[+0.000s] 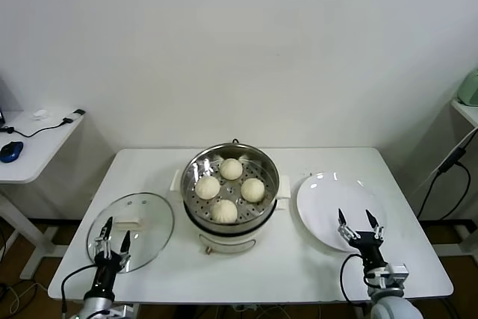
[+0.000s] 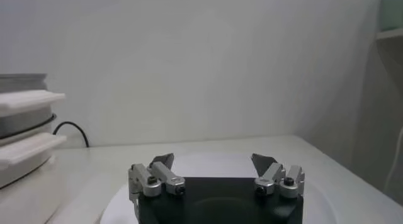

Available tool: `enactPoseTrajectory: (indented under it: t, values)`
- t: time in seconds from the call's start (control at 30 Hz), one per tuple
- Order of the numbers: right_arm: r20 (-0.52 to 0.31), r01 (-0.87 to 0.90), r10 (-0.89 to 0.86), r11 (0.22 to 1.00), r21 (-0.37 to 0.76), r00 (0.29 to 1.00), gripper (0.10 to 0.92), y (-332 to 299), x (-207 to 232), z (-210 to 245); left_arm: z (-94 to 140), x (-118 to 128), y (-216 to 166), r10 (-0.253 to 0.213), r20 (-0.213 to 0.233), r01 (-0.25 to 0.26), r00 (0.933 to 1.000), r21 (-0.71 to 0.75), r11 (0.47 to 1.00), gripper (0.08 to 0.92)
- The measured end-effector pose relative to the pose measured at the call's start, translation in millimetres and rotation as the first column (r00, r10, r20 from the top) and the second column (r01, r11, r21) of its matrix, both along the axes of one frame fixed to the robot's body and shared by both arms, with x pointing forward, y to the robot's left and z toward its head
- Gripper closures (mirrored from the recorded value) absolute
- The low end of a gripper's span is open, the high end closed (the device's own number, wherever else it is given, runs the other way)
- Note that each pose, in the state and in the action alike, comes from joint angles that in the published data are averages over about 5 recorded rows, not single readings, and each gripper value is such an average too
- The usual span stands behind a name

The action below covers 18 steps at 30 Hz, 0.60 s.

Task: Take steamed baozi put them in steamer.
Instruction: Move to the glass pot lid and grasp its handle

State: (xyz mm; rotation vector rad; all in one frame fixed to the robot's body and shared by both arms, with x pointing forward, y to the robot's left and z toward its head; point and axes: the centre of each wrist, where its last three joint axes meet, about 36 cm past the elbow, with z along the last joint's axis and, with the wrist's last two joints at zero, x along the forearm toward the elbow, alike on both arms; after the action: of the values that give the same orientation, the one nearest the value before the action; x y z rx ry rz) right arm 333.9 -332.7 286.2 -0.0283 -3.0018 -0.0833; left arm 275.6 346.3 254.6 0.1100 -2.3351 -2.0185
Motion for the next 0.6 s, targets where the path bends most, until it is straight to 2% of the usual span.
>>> enactPoseTrajectory:
  t: [0.3, 0.6]
  values:
    - [-0.012, 0.002, -0.002, 1.0, -0.011, 1.0, 0.199, 3, -5, -1, -21, 22, 8, 0.04, -0.033, -0.035, 0.9986, 0.143, 0.989, 0.177]
    - [-0.02, 0.002, -0.002, 1.0, -0.021, 1.0, 0.2, 4, -9, -4, -23, 52, 7, 0.083, -0.034, -0.075, 0.996, 0.191, 0.979, 0.177]
